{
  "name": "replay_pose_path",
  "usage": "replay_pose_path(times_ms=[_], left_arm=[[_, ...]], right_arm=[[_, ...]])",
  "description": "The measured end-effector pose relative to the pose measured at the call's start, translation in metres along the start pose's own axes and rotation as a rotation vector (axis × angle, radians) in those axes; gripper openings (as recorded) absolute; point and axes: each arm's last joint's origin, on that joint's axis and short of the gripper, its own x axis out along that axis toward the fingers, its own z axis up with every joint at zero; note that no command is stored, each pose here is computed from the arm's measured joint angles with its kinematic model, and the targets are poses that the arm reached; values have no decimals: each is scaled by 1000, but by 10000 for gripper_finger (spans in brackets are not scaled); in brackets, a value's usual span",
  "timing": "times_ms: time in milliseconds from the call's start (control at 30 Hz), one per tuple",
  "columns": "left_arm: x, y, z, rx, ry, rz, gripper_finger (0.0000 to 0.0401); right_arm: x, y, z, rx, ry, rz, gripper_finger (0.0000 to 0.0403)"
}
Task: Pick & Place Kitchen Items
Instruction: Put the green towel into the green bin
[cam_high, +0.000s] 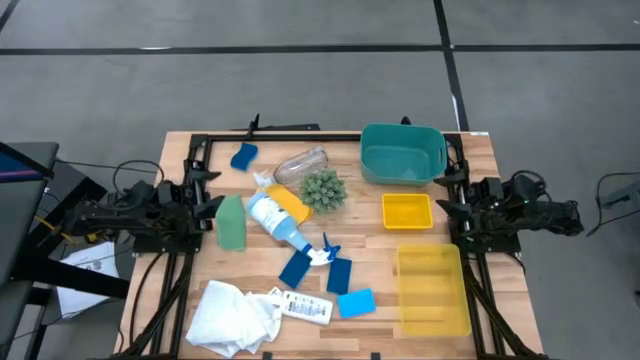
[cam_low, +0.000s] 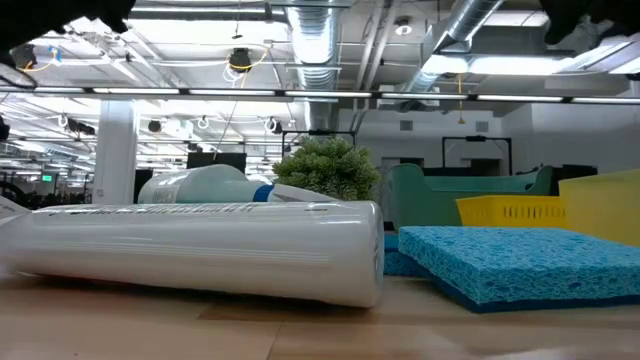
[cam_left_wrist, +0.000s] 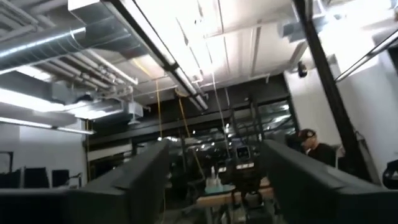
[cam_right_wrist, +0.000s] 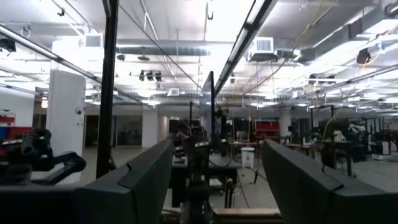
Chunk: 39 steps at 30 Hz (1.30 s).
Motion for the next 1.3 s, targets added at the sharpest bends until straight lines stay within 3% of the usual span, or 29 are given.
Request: replay_pose_path(times_ms=[167,367,433,500,600,800,967,1300], left_arm=[[32,-3,6,-20,92,-22,336],[74,-26,-6,85,262,-129,331],[84,-33,-13,205,418,-84,326],[92,-34,-13,321,606,27,325],[101,-33,-6,380,846,137,329],[95,-28,6,272,1237,123,339],[78,-28,3,98,1470,58,334],[53,-30,-10,-66,1682,105,309]], right_arm=[[-1,-1,17,-26,-50,-5,240],[0,0,8,18,18,9,240],[0,0,3,50,38,23,240],[0,1,2,78,36,34,240],[0,1,2,110,34,53,240],[0,4,2,131,36,87,240],[-1,7,3,138,29,134,240],[-1,11,8,122,-20,193,240]])
